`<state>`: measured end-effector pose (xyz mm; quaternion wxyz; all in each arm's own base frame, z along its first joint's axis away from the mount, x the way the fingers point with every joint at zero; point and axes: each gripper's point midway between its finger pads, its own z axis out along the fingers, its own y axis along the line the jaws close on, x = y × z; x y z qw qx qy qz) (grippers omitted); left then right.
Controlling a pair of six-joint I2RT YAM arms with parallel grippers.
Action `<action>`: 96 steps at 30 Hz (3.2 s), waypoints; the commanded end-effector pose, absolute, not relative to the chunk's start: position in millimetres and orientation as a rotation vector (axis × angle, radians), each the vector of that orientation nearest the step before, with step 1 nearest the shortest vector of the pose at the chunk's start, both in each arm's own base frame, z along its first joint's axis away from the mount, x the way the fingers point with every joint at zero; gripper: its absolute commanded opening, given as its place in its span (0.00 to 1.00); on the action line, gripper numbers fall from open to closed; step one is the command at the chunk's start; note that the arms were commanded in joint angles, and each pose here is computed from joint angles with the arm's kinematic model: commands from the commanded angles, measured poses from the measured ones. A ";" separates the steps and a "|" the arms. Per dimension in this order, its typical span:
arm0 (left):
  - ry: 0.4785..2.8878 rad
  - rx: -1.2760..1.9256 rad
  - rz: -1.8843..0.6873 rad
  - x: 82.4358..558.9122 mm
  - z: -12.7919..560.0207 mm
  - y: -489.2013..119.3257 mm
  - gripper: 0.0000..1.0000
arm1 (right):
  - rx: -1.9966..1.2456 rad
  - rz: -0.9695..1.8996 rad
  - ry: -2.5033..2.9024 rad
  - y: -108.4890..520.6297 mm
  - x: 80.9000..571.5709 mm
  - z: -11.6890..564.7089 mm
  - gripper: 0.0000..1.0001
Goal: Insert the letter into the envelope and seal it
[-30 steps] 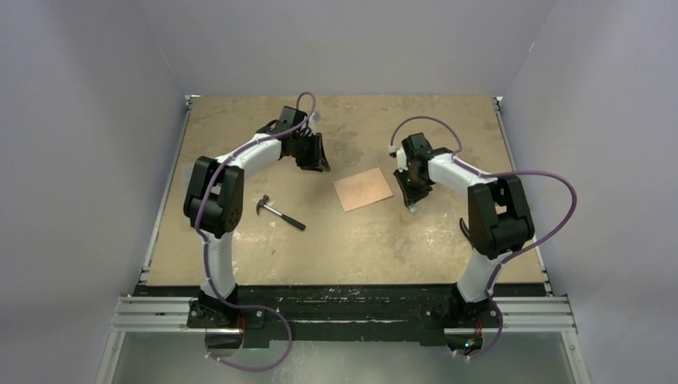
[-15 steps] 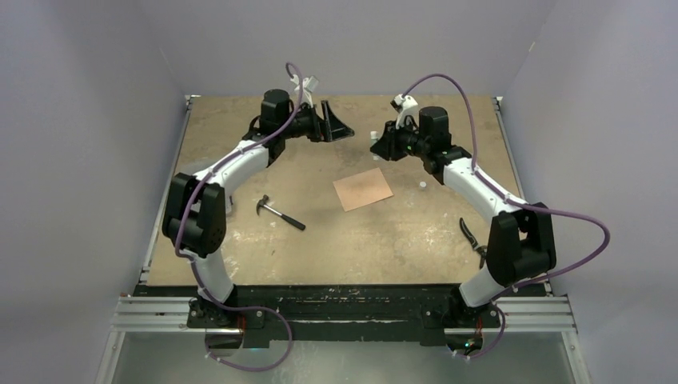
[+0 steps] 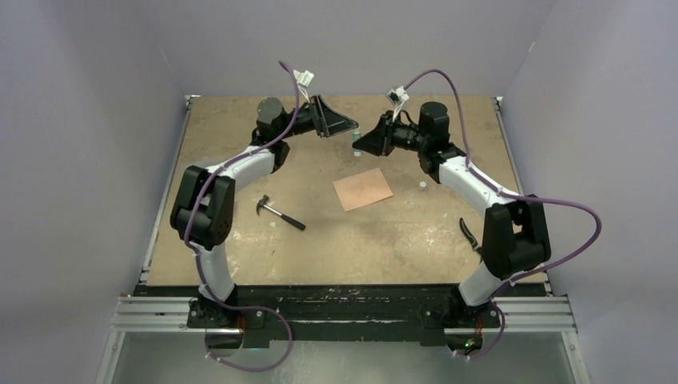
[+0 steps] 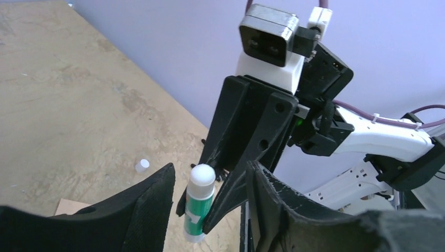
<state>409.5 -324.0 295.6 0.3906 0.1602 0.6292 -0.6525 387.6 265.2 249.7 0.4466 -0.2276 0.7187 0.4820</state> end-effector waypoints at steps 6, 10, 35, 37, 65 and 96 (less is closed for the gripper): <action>1.533 0.498 -1.741 392.4 294.5 -329.9 0.42 | -0.599 1.308 1.687 276.4 384.7 270.5 0.03; 1.549 0.497 -1.746 391.0 287.2 -330.0 0.44 | -0.594 1.315 1.682 277.3 387.5 270.5 0.03; 1.490 0.376 -1.724 413.6 330.5 -323.9 0.00 | -0.583 1.303 1.635 272.5 376.9 264.3 0.47; 1.484 0.382 -1.733 411.5 330.9 -323.7 0.00 | -0.564 1.297 1.622 271.8 379.0 268.0 0.40; 1.468 0.426 -1.752 393.9 323.3 -324.2 0.42 | -0.528 1.330 1.507 275.4 388.2 306.2 0.12; 1.197 0.112 -1.771 418.6 436.9 -305.2 0.00 | 0.037 1.735 1.266 246.9 368.3 411.3 0.72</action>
